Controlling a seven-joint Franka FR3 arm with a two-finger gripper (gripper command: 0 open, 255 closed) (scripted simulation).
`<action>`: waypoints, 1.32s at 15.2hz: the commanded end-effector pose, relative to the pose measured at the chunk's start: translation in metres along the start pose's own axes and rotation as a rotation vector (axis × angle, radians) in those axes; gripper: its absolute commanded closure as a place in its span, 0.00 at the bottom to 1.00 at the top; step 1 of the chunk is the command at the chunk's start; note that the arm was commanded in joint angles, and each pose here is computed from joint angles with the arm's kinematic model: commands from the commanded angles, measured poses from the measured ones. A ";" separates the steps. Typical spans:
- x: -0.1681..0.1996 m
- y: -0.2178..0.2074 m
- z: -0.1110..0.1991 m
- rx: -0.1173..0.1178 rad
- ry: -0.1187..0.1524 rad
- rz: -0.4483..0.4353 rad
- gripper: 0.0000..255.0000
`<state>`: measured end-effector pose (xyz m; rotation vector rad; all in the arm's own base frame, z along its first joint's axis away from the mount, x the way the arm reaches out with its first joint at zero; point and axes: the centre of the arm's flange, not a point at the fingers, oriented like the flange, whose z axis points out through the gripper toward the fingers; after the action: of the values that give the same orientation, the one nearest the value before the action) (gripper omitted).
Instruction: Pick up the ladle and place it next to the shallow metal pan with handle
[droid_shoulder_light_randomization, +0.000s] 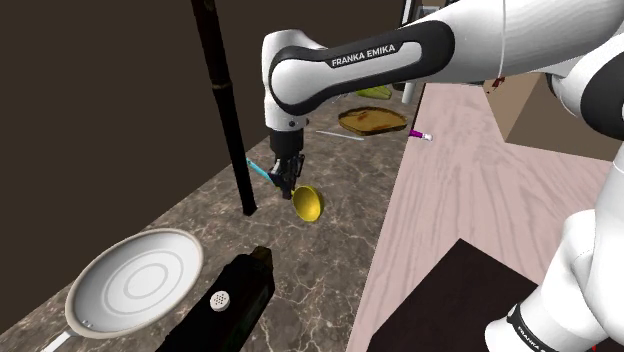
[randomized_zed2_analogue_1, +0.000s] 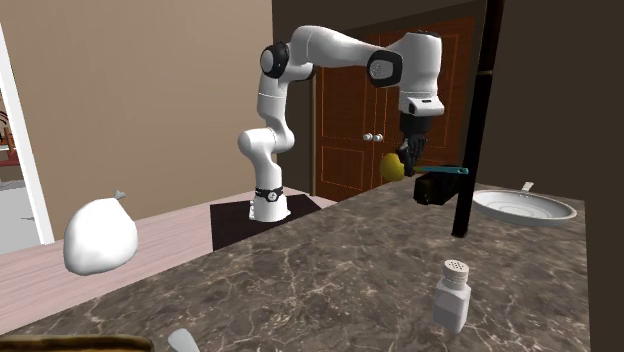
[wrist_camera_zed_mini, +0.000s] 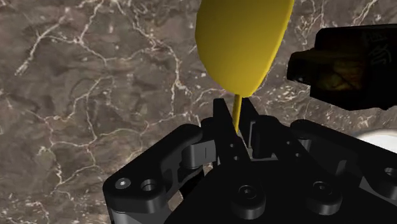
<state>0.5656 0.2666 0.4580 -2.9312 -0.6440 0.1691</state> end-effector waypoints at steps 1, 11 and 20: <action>0.003 -0.028 0.004 0.001 -0.001 -0.002 1.00; 0.010 -0.091 0.040 0.001 -0.001 -0.002 1.00; 0.014 -0.084 0.087 0.001 -0.001 -0.002 1.00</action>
<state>0.5316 0.3574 0.3897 -2.9294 -0.6463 0.1712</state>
